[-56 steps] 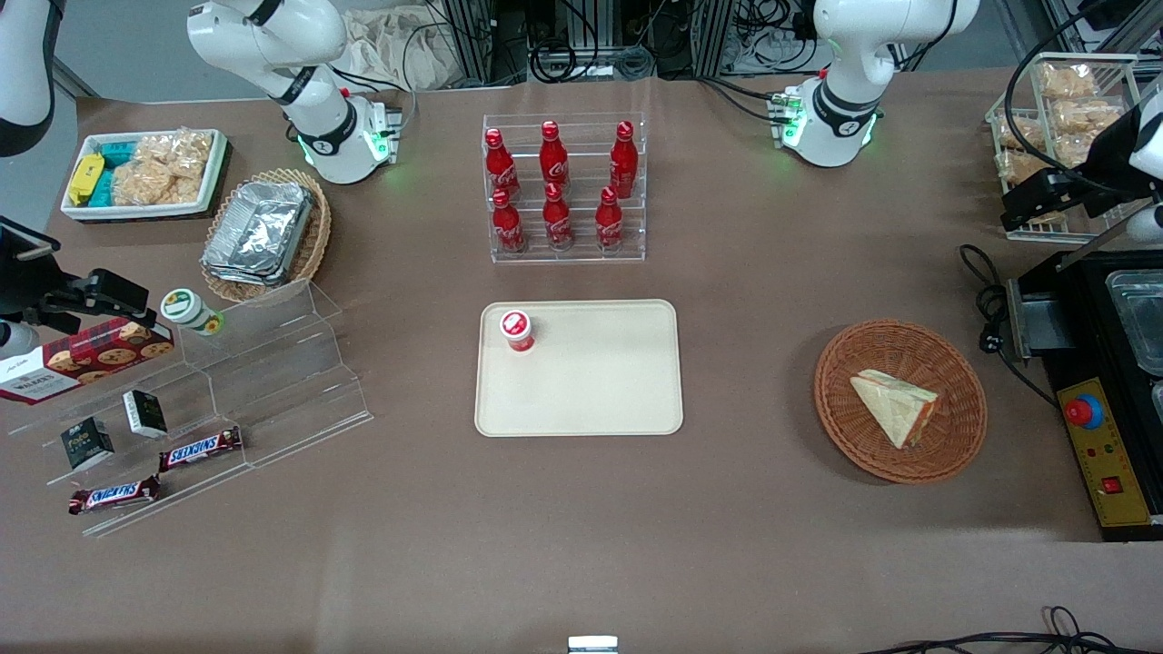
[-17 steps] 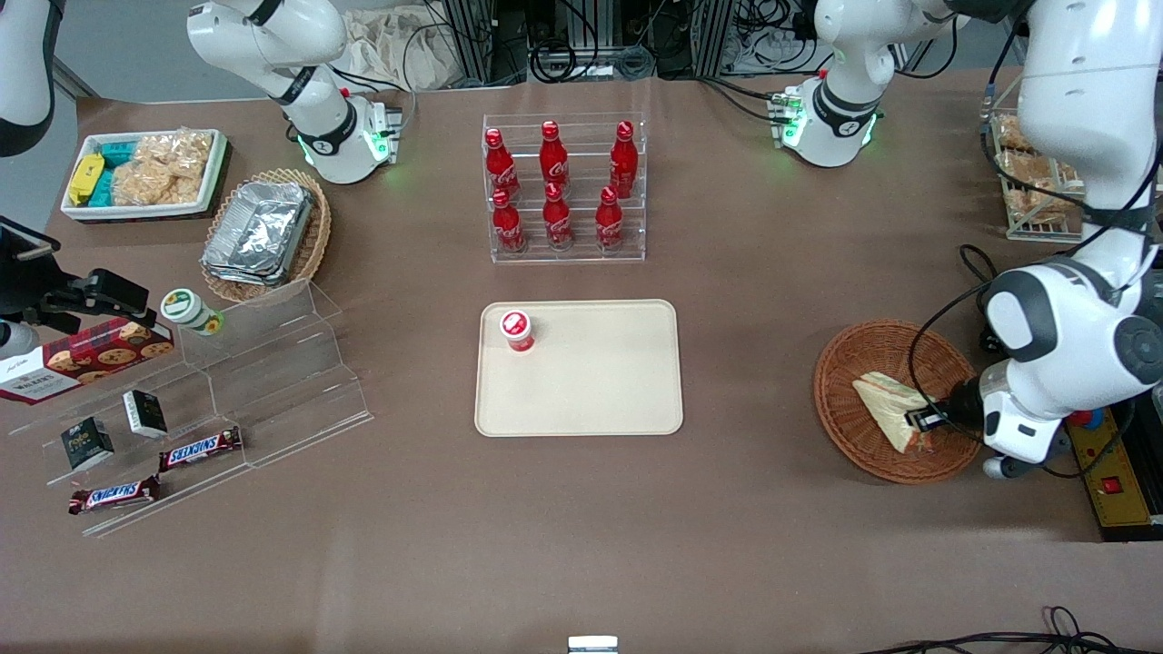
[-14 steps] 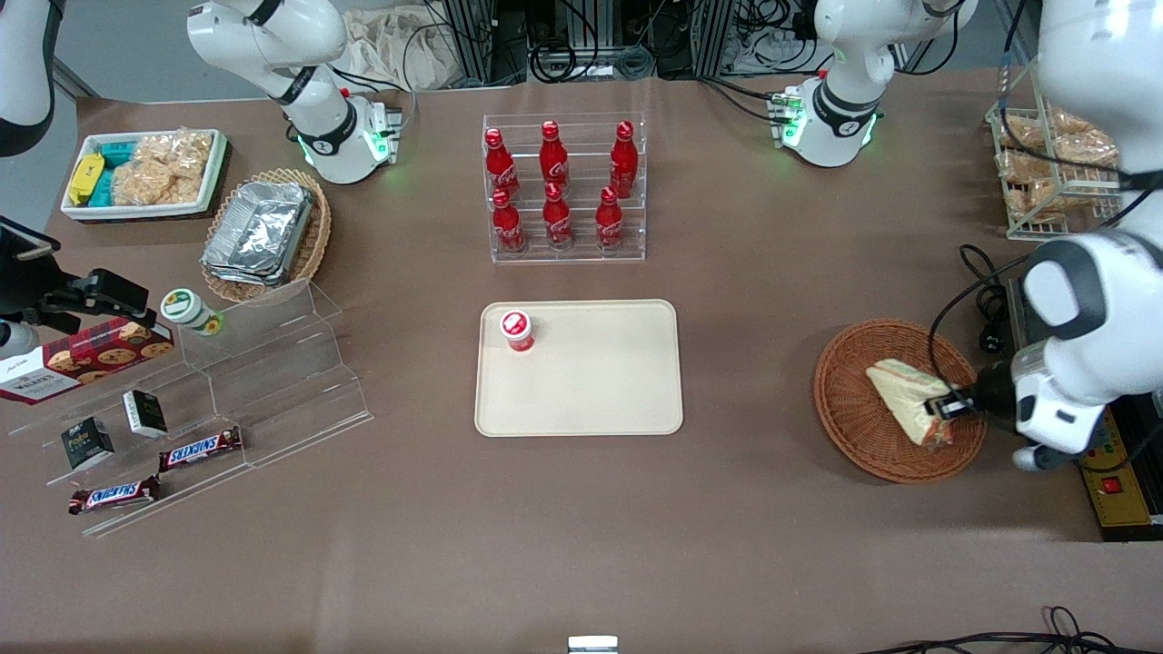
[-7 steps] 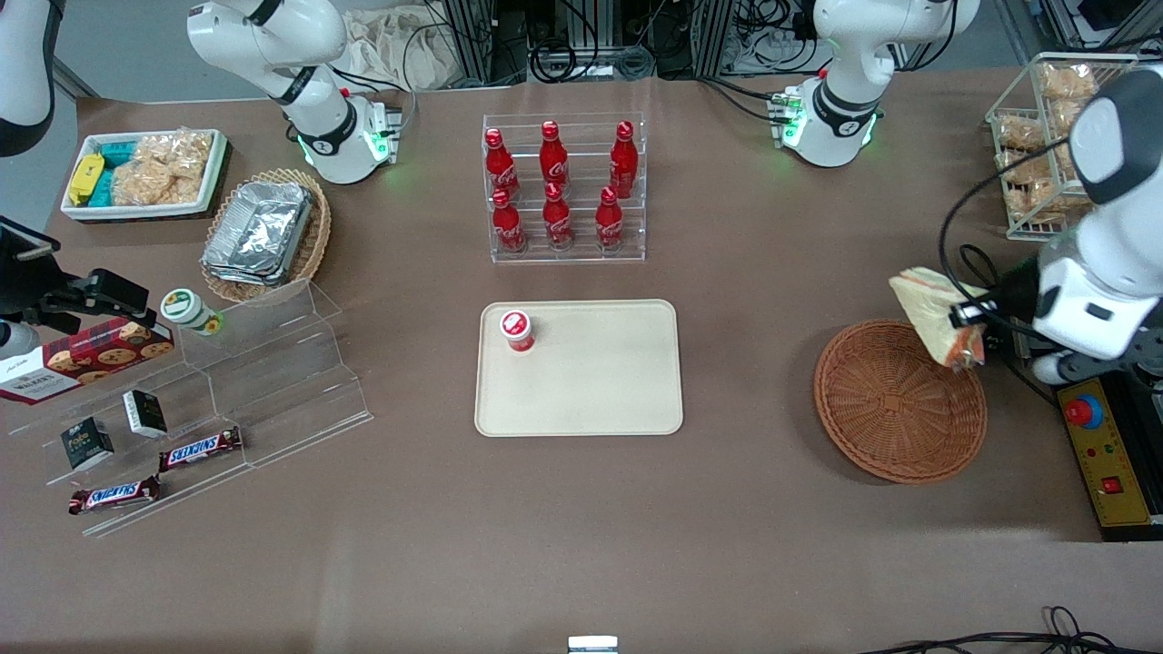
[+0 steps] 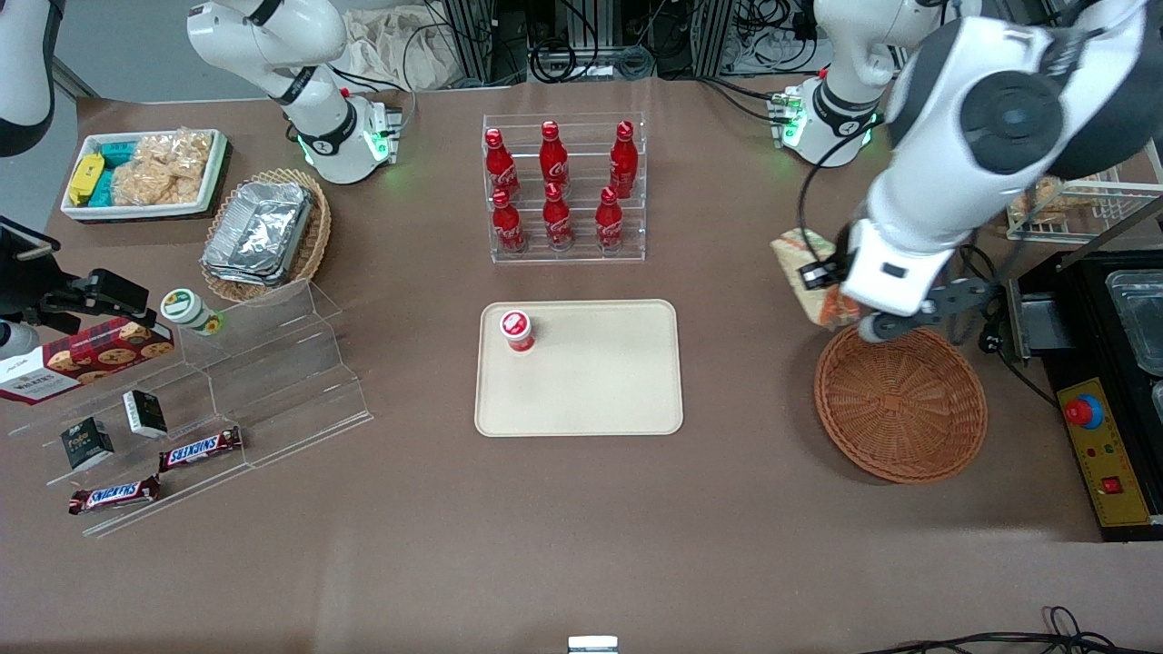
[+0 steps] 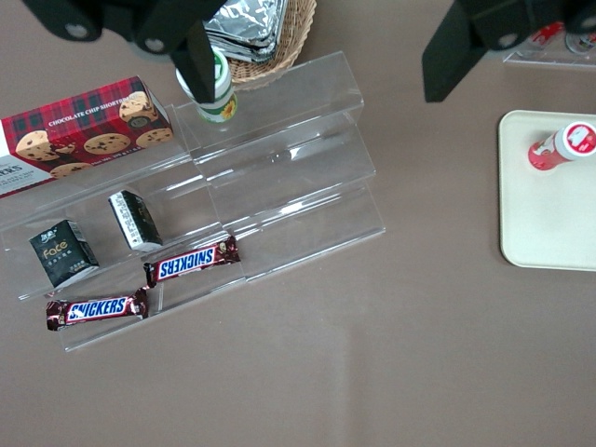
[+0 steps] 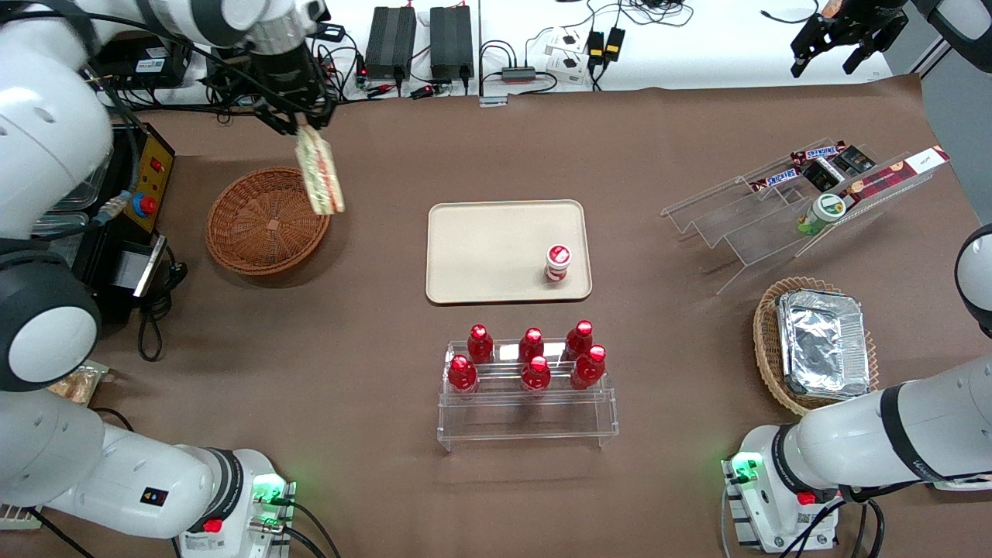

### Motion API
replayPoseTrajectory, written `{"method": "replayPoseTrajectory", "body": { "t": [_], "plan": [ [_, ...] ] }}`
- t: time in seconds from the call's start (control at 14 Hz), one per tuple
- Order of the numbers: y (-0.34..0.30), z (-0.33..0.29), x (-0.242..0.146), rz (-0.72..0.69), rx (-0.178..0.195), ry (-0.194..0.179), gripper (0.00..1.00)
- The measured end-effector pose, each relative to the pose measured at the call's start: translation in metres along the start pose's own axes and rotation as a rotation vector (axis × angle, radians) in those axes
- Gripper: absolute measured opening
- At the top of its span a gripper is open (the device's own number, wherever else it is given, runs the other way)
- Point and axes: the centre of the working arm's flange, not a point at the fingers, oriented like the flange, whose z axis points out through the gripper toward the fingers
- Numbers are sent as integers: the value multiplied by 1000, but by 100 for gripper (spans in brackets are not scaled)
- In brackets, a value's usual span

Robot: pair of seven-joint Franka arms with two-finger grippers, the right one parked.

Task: Place sandwich from basket to tray
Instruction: 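Lift the sandwich and carry it toward the cream tray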

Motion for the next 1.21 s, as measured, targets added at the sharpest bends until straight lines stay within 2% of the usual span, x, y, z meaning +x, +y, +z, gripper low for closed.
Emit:
{"method": "replayPoseTrajectory", "body": {
  "t": [0.36,0.64,0.79,1.07,1.14,1.21],
  "plan": [
    [82,104,10,-88,-45,8,15],
    [139,195,0,-80,-80,22,15],
    [160,230,-14,-58,-75,18,15],
    [175,282,-29,-30,-41,-5,16],
    [177,290,-30,-29,-39,-6,19],
    [178,293,-29,-30,-45,-2,26]
  ]
}}
